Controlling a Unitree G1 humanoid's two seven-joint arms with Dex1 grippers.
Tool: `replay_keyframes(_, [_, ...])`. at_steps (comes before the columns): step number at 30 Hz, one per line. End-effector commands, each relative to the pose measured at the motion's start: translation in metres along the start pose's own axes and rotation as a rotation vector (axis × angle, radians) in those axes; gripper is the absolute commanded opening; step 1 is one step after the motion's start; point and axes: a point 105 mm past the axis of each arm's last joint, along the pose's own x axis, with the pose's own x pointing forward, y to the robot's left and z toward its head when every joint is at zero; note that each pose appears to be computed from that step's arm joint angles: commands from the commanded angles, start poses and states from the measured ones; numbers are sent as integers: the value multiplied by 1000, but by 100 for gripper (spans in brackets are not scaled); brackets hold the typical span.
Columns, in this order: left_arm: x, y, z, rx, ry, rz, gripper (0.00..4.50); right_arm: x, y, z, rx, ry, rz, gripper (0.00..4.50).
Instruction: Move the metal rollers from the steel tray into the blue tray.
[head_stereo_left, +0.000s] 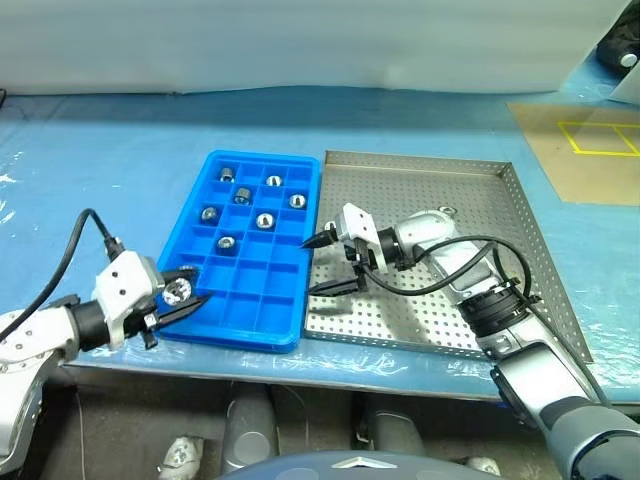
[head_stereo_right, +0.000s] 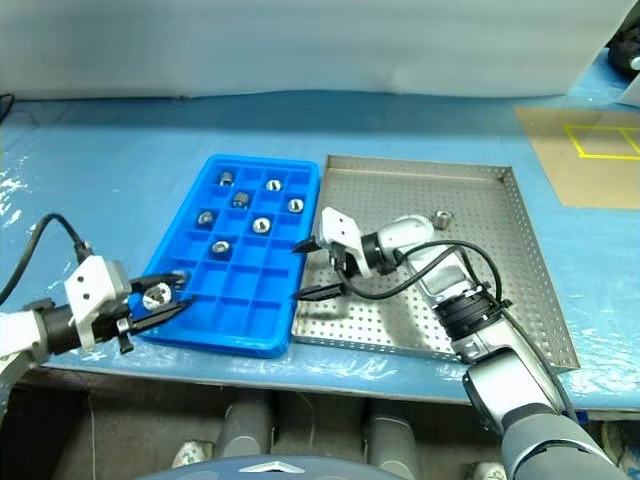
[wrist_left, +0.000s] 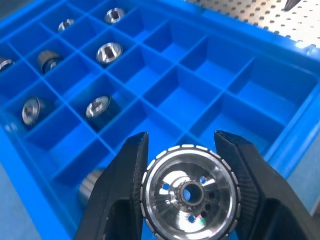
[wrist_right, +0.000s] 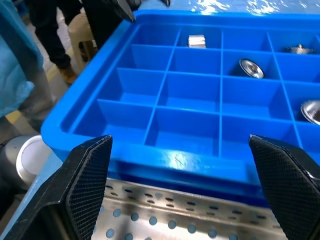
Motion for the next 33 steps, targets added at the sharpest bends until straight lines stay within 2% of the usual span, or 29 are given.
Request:
replay_keyframes(1, [-3, 7, 5, 29, -32, 50, 175, 0, 1, 12, -48, -23, 34, 450])
replay_keyframes(9, [17, 8, -5, 17, -36, 55, 175, -2, -3, 10, -55, -5, 9, 450])
replay_keyframes(14, [31, 0, -7, 9, -46, 13, 175, -6, -3, 8, -51, 1, -18, 450])
replay_keyframes(20, [36, -8, -10, 8, -39, -43, 175, -9, -3, 6, -45, 5, -42, 450])
replay_keyframes(24, [36, -2, -10, -4, -44, -34, 175, -9, -4, 6, -44, 3, -50, 450])
replay_keyframes(30, [40, 14, -7, 28, -56, 48, 369, -9, -7, 7, -45, -1, -67, 450])
replay_keyframes(33, [43, 18, 3, 45, -82, 54, 369, -9, -7, 6, -45, 0, -72, 450])
